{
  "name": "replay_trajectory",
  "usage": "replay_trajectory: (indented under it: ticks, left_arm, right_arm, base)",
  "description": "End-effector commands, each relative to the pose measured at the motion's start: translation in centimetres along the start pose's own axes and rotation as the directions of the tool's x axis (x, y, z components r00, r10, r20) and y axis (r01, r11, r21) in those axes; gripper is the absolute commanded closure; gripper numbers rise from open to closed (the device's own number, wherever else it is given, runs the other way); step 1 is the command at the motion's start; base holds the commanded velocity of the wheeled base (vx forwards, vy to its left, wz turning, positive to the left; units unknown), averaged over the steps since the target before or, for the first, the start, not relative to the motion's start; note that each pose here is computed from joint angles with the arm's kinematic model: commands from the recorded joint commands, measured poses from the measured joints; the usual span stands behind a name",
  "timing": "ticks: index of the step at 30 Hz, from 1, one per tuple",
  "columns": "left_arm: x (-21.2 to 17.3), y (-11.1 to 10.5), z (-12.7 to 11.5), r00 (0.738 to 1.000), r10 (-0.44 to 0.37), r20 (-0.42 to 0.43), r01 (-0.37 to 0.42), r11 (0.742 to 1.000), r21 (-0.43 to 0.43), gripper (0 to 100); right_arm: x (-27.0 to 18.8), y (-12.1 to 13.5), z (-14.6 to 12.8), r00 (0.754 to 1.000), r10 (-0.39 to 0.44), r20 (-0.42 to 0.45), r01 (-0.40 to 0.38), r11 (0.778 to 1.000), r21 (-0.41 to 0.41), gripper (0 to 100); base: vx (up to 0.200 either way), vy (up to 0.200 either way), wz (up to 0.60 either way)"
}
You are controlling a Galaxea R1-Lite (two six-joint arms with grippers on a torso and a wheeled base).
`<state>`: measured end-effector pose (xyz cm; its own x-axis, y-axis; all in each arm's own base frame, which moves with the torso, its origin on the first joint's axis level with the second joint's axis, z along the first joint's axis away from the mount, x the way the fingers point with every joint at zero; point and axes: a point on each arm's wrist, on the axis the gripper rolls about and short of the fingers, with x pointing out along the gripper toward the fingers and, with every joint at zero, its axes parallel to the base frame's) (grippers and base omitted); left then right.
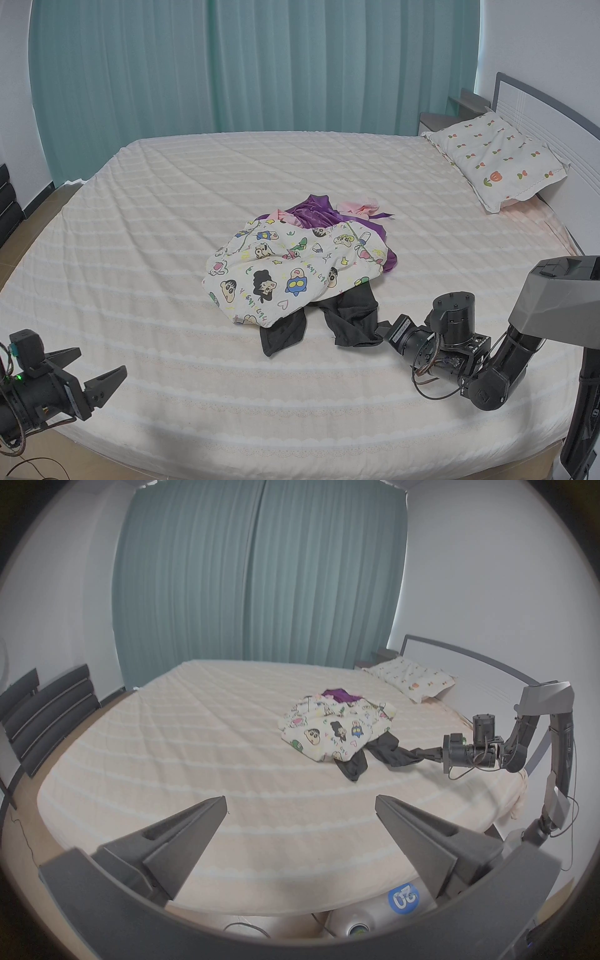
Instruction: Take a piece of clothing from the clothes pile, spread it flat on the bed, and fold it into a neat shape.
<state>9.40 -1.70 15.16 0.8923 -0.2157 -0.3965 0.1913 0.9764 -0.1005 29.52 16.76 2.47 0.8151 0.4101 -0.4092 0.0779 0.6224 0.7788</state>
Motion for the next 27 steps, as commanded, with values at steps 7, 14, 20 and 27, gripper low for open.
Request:
replay_trajectory:
  ticks: [7,14,20,27]
  left_arm:
    - [10.8,-0.7,-0.4,0.987,-0.016,-0.157,-0.001,0.994,-0.106,0]
    - [14.9,-1.4,-1.2,0.986,0.013,-0.166,-0.049,0.975,-0.215,0]
    - [18.4,-2.4,-1.9,0.981,0.003,-0.195,-0.056,0.962,-0.267,0]
    - [22.2,-2.8,-1.9,0.988,0.064,-0.138,-0.104,0.947,-0.303,0]
  right_arm:
    - [-0.1,0.1,0.0,1.0,0.005,0.001,-0.005,1.0,0.0,100]
    - [0.0,0.1,0.0,1.0,0.003,-0.002,-0.003,1.0,-0.001,100]
    - [0.0,0.0,-0.1,1.0,0.002,-0.002,-0.002,1.0,0.001,100]
    - [0.0,0.0,-0.1,1.0,0.002,-0.002,-0.002,1.0,0.001,100]
  base:
    - [0.0,0.0,0.0]
    - [0.0,0.0,0.0]
    - [0.0,0.0,0.0]
    - [0.0,0.0,0.0]
